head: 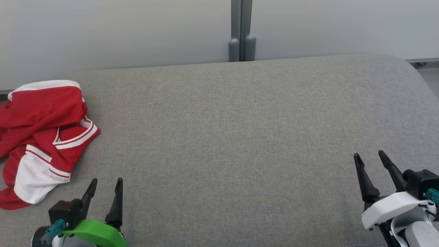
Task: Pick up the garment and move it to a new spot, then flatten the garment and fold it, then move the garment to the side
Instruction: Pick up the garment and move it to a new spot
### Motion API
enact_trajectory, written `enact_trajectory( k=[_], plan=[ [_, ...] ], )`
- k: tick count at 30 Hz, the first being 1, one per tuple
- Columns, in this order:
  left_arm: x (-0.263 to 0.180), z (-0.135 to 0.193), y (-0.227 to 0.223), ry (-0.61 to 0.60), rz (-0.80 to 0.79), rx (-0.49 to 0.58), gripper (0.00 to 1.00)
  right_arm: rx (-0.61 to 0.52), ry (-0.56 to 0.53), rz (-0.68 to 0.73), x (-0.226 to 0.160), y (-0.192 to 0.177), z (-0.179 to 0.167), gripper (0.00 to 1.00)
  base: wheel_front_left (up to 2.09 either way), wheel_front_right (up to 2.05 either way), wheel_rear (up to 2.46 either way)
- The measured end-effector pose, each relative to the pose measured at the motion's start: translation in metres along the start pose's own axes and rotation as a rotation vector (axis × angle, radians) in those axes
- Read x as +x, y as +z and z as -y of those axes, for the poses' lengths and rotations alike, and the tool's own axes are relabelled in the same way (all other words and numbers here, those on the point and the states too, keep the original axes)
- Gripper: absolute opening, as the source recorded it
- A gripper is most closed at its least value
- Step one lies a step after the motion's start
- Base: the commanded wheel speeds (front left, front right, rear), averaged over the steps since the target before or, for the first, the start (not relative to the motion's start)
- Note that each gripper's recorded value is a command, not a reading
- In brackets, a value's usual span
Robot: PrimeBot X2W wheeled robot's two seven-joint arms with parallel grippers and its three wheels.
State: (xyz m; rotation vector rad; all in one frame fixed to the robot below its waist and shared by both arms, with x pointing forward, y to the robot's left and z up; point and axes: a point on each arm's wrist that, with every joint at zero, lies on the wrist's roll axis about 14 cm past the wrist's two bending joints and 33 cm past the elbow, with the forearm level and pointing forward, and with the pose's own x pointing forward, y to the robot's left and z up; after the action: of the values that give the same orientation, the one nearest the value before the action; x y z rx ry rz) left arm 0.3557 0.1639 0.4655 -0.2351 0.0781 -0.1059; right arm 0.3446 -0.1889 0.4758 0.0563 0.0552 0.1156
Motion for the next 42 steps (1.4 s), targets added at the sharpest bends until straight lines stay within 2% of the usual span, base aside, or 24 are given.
enact_trajectory(
  k=[8,20,26,31,35,38,39,42],
  plan=[
    [-0.011,-0.015,0.001,0.052,0.009,-0.007,1.00,-0.013,0.079,0.001,0.012,0.001,-0.020,1.00,0.00,0.00,0.00],
    [-0.052,-0.073,0.009,0.256,0.047,-0.027,1.00,-0.037,0.315,0.009,0.038,0.004,-0.093,1.00,0.00,0.00,0.00],
    [-0.074,-0.110,0.023,0.387,0.108,-0.071,1.00,-0.054,0.444,0.037,0.049,0.012,-0.135,1.00,0.00,0.00,0.00],
    [-0.043,-0.126,0.054,0.404,0.154,-0.130,1.00,-0.053,0.523,0.048,0.061,0.012,-0.159,1.00,0.00,0.00,0.00],
    [-0.008,-0.140,0.094,0.377,0.164,-0.075,1.00,-0.049,0.550,0.028,0.066,0.002,-0.166,1.00,0.00,0.00,0.00],
    [0.014,-0.153,0.106,0.373,0.105,-0.055,1.00,-0.043,0.579,0.009,0.068,-0.007,-0.174,1.00,0.00,0.00,0.00],
    [0.020,-0.158,0.104,0.382,0.069,-0.068,1.00,-0.036,0.594,0.007,0.068,-0.009,-0.178,1.00,0.00,0.00,0.00],
    [0.034,-0.171,0.089,0.405,-0.023,-0.210,1.00,-0.012,0.625,0.015,0.069,-0.009,-0.191,1.00,0.00,0.00,0.00]
  ],
)
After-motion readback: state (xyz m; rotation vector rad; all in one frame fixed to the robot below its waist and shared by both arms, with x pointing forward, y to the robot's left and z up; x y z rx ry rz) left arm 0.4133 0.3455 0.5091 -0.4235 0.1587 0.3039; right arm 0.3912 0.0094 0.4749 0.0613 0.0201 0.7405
